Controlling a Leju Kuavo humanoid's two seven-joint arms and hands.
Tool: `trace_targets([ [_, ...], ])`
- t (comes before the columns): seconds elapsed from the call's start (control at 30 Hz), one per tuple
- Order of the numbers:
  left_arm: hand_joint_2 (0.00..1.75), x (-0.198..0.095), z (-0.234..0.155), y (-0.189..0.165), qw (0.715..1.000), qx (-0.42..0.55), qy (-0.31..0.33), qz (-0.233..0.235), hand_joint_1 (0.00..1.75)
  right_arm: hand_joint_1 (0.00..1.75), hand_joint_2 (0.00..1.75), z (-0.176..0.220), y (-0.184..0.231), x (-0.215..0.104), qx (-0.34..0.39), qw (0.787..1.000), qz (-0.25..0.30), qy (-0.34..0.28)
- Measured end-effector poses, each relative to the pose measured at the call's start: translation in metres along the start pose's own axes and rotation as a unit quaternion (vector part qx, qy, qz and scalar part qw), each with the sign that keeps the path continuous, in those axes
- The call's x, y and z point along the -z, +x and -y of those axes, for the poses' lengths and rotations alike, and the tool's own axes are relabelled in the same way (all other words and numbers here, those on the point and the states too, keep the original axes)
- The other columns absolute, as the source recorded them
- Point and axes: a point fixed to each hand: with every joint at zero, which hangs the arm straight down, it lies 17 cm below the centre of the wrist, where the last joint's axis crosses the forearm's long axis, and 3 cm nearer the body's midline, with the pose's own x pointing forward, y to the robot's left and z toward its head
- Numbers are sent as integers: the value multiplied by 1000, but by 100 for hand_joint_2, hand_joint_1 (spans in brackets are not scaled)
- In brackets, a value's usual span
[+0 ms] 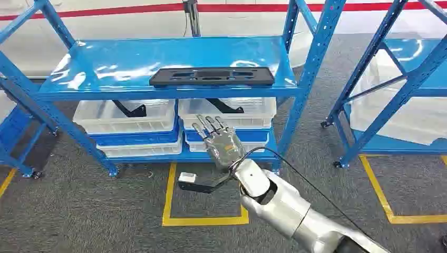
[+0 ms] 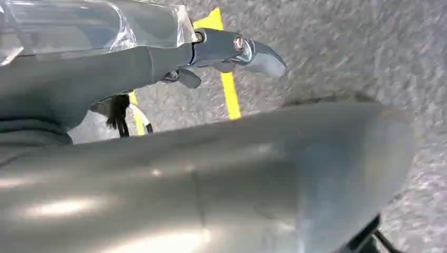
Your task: Take the parts from the cabinet and place them on the table.
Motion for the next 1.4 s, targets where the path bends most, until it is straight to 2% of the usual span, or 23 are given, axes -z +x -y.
trace_targets([
  [0.6,0,0,-2,6,1000,-2,2,7,0,0,175,39,29,21,19,999,29,-32],
  [1.4,0,0,1,7,1000,-8,-3,9,0,0,175,24,78,17,56,995,87,9],
])
